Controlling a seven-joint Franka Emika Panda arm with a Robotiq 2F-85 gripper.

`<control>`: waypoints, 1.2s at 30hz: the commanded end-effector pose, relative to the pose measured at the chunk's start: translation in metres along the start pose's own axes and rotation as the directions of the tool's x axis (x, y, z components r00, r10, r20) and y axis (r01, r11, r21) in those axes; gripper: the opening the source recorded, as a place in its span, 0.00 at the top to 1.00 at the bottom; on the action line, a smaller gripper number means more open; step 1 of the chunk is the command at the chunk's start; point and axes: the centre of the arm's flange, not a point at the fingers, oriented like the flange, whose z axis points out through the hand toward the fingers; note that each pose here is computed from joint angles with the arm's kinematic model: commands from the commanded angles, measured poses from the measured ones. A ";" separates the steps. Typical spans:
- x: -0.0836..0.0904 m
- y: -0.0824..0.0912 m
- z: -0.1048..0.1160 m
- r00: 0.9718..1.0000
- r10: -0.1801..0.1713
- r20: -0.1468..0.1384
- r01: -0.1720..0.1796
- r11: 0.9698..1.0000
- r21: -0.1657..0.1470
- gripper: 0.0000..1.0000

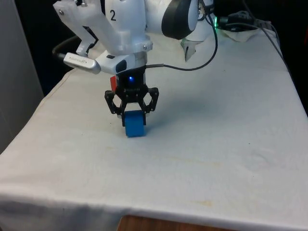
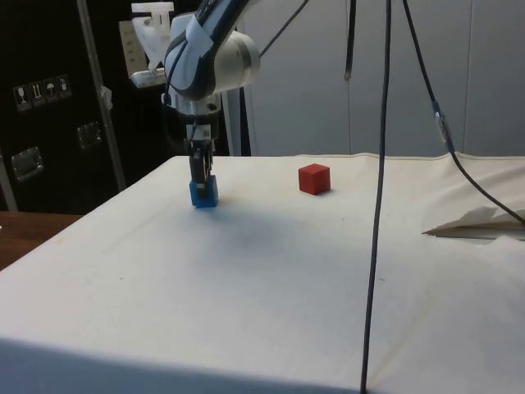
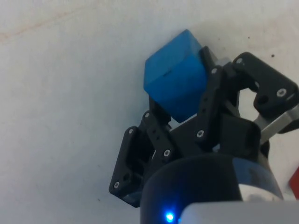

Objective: Stack the two cubes.

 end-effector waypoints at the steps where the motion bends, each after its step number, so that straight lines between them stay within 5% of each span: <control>1: -0.001 0.000 -0.007 1.000 -0.001 -0.006 0.001 1.000 0.004 1.00; 36: 0.001 0.004 -0.084 0.999 0.003 -0.050 -0.003 1.000 0.000 1.00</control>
